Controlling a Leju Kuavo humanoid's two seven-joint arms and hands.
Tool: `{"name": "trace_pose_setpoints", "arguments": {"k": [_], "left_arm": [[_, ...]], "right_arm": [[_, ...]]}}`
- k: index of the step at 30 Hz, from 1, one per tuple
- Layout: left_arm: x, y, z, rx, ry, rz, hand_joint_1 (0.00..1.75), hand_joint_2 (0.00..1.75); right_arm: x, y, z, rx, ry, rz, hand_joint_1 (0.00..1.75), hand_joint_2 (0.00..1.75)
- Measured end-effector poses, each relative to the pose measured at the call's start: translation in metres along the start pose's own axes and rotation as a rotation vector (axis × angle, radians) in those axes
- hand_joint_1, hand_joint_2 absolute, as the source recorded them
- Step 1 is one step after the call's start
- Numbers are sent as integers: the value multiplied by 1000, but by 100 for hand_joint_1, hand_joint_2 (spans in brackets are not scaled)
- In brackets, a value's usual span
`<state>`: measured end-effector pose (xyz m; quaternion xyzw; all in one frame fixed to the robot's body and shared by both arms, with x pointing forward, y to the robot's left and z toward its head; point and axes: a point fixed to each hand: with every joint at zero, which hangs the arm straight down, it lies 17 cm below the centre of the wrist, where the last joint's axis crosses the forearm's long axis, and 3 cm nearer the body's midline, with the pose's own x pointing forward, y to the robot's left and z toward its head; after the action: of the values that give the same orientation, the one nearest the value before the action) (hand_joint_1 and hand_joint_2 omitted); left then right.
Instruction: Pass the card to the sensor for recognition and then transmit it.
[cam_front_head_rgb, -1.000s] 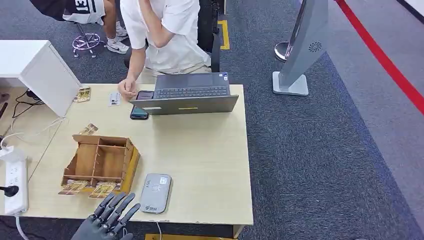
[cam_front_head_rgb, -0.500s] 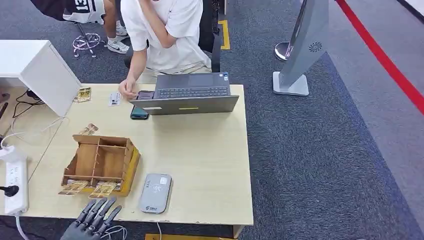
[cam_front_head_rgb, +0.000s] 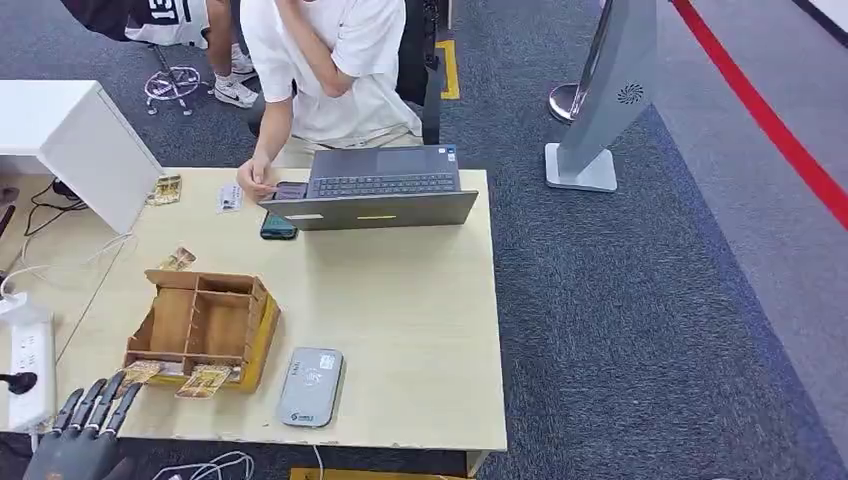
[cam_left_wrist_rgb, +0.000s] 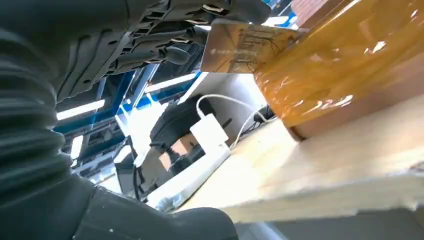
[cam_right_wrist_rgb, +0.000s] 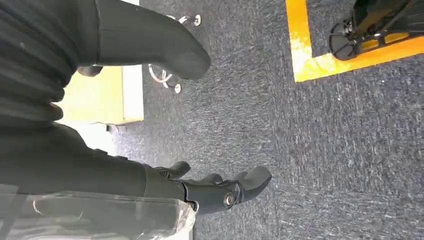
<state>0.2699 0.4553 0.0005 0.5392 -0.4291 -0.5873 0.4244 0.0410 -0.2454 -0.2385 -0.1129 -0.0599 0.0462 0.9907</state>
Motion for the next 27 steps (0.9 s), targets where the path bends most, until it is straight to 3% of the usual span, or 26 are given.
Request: {"name": "trace_pose_setpoints", "arguments": {"k": [8,27], "left_arm": [[-5,-1,4,9,86,55,0,175],[28,32,-12,107,52,116,0,175]], "right_arm": [[1,-4,1,-8,-1,-5,0,175],[2,-3,1,-4,-14,10,0,175]]}}
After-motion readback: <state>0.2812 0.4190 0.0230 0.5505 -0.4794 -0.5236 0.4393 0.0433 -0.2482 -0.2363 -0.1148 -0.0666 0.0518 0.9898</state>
